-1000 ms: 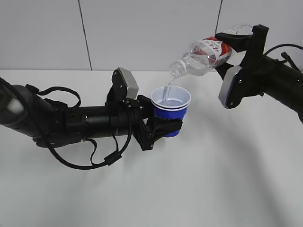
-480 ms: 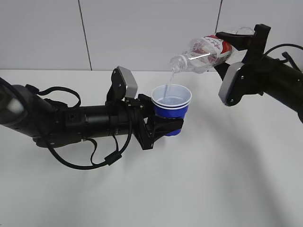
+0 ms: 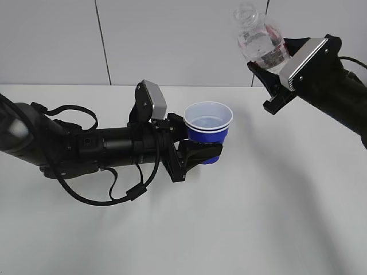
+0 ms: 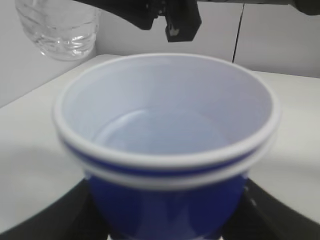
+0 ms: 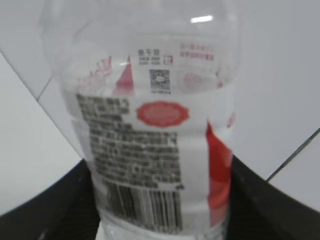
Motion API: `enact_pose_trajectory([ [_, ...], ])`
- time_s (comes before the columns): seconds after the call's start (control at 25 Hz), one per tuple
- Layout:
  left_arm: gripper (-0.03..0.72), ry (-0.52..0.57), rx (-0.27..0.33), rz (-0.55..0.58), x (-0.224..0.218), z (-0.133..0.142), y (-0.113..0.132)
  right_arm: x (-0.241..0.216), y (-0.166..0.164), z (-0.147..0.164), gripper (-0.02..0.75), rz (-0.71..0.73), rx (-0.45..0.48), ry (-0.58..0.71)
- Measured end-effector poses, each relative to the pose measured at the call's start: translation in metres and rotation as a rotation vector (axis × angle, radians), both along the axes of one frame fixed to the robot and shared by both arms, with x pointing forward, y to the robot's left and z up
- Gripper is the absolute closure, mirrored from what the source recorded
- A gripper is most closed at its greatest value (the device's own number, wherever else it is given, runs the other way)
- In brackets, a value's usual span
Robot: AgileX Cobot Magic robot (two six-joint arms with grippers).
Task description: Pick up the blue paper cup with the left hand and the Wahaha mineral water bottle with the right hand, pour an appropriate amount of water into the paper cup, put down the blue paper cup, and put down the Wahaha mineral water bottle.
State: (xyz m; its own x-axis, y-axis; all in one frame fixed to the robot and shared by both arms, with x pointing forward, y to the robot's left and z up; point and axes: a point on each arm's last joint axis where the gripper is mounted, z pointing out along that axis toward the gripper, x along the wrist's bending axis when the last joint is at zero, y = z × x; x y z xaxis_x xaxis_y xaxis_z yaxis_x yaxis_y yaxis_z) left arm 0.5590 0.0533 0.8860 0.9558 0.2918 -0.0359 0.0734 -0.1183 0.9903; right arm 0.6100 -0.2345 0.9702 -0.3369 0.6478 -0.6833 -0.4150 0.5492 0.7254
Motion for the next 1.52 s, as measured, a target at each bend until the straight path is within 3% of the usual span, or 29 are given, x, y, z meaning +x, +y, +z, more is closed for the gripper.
enact_pose_trajectory([
  [0.12, 0.242, -0.019, 0.004, 0.003, 0.0, 0.0, 0.0, 0.0, 0.0, 0.0, 0.267, 0.011, 0.165, 0.1],
  [0.24, 0.242, -0.016, -0.009, 0.022, 0.002, 0.001, 0.001, 0.0, -0.001, 0.0, 0.267, 0.02, 0.266, 0.16],
  [0.64, 0.242, -0.033, -0.039, 0.105, 0.009, 0.004, 0.003, -0.005, -0.001, -0.006, 0.267, 0.018, 0.304, 0.208],
  [0.88, 0.242, -0.093, -0.073, 0.298, 0.024, 0.009, 0.012, -0.011, -0.001, -0.012, 0.267, 0.013, 0.304, 0.237],
  [1.04, 0.242, -0.106, -0.059, 0.462, 0.031, 0.005, 0.024, -0.014, -0.003, -0.014, 0.267, 0.001, 0.334, 0.259],
  [1.28, 0.242, -0.095, -0.01, 0.718, 0.036, -0.005, 0.048, -0.027, -0.013, -0.015, 0.267, -0.107, 0.423, 0.287],
  [1.52, 0.242, -0.085, 0.042, 0.882, 0.028, -0.017, 0.069, -0.042, -0.02, -0.022, 0.267, -0.186, 0.532, 0.354],
])
